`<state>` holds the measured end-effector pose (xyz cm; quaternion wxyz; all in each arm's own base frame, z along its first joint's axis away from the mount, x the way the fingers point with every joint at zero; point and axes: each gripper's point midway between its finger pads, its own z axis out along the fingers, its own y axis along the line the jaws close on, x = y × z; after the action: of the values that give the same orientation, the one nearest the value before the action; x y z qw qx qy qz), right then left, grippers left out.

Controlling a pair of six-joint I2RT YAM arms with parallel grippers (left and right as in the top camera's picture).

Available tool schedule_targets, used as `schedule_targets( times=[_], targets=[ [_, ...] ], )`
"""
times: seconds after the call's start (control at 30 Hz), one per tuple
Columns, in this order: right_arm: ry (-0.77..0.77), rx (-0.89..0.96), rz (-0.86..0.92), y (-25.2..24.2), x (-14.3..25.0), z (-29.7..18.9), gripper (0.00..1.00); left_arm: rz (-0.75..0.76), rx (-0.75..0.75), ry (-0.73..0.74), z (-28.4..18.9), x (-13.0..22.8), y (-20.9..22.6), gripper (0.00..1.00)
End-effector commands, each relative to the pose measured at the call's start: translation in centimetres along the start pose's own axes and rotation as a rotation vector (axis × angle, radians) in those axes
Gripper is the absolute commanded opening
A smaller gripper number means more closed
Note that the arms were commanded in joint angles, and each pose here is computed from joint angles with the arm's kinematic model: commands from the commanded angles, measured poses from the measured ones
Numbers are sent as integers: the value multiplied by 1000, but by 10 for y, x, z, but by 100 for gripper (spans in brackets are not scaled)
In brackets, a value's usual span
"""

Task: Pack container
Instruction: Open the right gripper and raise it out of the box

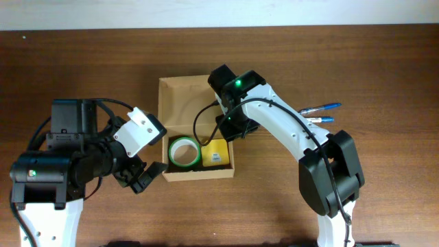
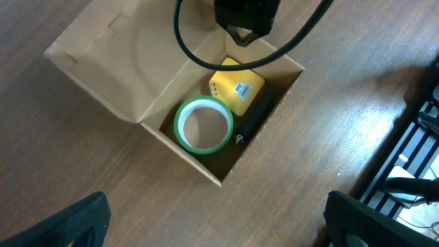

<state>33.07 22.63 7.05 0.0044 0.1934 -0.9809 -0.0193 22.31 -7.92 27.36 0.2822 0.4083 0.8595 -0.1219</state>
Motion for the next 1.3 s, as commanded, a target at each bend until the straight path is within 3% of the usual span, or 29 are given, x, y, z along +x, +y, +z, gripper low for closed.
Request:
schedule_targets(
  times=[0.0, 0.63, 0.8, 1.0, 1.27],
  targets=[
    [-34, 101, 66, -20, -2, -5, 46, 17, -3, -25, -5, -6, 0, 100],
    [2, 154, 224, -71, 4, -8, 45, 17, -3, -25, -5, -6, 0, 100],
    [17, 157, 272, -71, 8, -8, 41, 17, -3, -25, -5, -6, 0, 100],
    [26, 159, 304, -72, 11, -9, 27, 17, -3, -25, -5, -6, 0, 100],
    [19, 142, 303, -68, 9, -9, 35, 17, -3, -25, -5, -6, 0, 99]
  ],
)
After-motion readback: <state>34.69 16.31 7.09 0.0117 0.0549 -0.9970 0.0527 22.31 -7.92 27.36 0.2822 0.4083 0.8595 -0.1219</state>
